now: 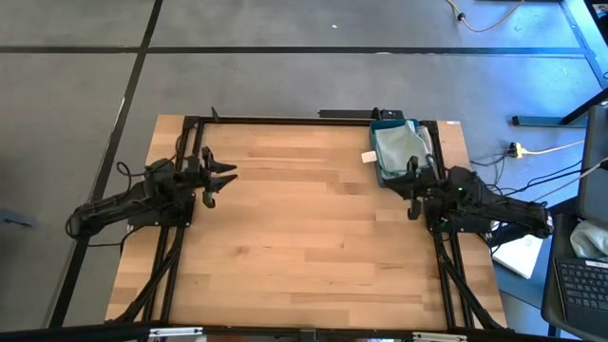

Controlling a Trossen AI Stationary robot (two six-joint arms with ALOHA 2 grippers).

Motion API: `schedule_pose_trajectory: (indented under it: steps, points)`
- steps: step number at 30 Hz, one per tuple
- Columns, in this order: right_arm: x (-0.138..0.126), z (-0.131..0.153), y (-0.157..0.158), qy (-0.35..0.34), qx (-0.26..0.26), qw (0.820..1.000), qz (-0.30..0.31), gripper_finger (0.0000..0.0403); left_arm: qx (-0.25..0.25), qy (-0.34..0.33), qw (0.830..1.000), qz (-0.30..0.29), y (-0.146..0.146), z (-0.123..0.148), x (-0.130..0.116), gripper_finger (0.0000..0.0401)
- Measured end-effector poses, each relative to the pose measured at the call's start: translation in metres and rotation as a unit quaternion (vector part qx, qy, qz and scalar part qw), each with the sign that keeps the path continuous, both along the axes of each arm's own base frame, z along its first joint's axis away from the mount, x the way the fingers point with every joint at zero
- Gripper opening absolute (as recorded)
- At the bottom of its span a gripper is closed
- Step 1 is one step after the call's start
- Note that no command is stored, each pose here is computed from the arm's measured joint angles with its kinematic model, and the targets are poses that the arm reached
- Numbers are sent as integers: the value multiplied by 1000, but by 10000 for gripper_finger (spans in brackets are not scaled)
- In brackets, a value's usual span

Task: Fold microfiber towels
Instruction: Return to Home Position

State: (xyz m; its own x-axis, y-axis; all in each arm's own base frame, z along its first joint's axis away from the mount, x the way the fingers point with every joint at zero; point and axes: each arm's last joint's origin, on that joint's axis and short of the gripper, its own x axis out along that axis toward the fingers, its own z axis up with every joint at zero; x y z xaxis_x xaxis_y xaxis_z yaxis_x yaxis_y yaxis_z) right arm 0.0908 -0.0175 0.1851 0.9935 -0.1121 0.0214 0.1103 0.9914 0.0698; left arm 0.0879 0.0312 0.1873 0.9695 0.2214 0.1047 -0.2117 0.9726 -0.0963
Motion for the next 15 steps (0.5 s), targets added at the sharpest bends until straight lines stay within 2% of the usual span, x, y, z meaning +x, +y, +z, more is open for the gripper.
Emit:
schedule_pose_trajectory:
  steps: [3, 7, 10, 12, 15]
  points:
    - [4, -16, -2, 3, 0, 1000, -10, 28, -15, 8, 1000, -4, -1, -14, 4, 124]
    - [5, -17, -1, -4, -5, 1000, 0, 22, -16, 27, 999, 23, -5, -17, 6, 124]
    - [6, -17, -1, 0, -13, 1000, 6, 18, 10, 5, 1000, 1, -11, -12, 7, 124]
    - [6, -18, -1, 4, -10, 1000, 6, 16, 28, 20, 999, -8, -14, -14, 8, 124]
    - [6, -18, -1, 3, 0, 1000, 6, 15, 57, 53, 997, 8, -16, -19, 8, 124]
